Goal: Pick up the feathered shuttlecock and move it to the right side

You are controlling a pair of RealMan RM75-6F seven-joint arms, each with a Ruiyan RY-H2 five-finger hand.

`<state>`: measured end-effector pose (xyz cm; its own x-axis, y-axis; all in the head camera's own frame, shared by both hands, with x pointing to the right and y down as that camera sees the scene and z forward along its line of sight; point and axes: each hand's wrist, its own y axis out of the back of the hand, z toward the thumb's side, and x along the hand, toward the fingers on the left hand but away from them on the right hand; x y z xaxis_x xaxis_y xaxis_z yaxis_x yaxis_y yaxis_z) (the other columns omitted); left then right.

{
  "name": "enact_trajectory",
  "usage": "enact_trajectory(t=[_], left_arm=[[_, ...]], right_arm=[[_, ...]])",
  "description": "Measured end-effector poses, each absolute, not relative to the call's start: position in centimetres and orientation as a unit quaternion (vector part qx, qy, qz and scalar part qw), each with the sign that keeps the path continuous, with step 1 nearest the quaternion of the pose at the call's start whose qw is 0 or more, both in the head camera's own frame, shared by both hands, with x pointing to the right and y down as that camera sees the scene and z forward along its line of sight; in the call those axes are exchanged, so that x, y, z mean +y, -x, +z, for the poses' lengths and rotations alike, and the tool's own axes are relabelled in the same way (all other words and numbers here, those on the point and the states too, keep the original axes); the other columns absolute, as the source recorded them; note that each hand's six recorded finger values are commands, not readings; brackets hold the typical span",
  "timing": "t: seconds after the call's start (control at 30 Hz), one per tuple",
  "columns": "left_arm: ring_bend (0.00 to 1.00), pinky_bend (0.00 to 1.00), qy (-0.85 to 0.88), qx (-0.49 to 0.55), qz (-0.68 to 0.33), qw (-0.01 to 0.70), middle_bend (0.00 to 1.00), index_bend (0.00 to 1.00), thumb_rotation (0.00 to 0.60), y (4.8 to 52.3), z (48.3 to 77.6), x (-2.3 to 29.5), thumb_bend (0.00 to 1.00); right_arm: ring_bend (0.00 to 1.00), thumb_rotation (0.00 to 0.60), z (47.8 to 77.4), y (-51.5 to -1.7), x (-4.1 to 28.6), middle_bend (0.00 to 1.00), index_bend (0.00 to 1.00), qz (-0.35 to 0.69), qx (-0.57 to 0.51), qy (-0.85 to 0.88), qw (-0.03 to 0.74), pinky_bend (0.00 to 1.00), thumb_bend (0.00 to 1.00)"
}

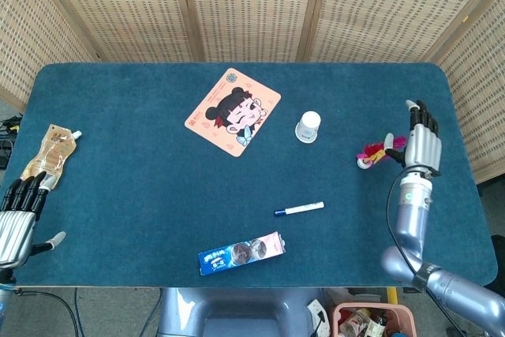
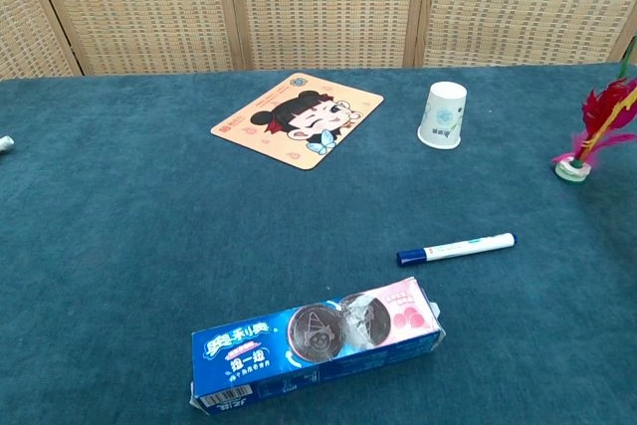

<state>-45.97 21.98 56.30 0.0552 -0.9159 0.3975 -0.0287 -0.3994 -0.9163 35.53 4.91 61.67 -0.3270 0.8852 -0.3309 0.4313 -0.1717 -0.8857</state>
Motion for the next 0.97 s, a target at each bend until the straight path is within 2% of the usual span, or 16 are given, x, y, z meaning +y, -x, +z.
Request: enact_trajectory(t=[0.17, 0.3, 0.4, 0.57, 0.97], left_arm=[[0.0, 0.0, 0.609, 0.393, -0.569, 0.388, 0.0, 0.0, 0.6, 46.4, 56.0, 21.9, 0.15], [0.0, 0.0, 0.603, 0.399, -0.574, 0.384, 0.0, 0.0, 0.6, 47.0, 55.9, 21.7, 0.15], [0.0, 0.0, 0.598, 0.403, -0.58, 0.38, 0.0, 0.0, 0.6, 47.4, 55.9, 21.6, 0.15], [0.0, 0.0, 0.593, 0.402, -0.584, 0.382, 0.0, 0.0, 0.6, 47.6, 55.9, 21.5, 0.15], [0.0, 0.0, 0.587, 0.389, -0.588, 0.398, 0.0, 0.0, 0.6, 46.9, 56.3, 21.8, 0.15]], right_arm=[[0.0, 0.6, 59.2, -35.9, 6.5, 0.0, 0.0, 0.516, -0.601, 0.556, 0.252, 0.0, 0.46], [0.0, 0.6, 58.0, -36.2, 8.4, 0.0, 0.0, 0.503, -0.578, 0.576, 0.284, 0.0, 0.44], [0.0, 0.6, 57.5, -36.6, 10.0, 0.0, 0.0, 0.503, -0.554, 0.583, 0.316, 0.0, 0.42], [0.0, 0.6, 56.8, -38.1, 13.2, 0.0, 0.0, 0.514, -0.51, 0.575, 0.381, 0.0, 0.31], [0.0, 0.6, 56.6, -41.4, 20.1, 0.0, 0.0, 0.539, -0.449, 0.552, 0.451, 0.0, 0.28]])
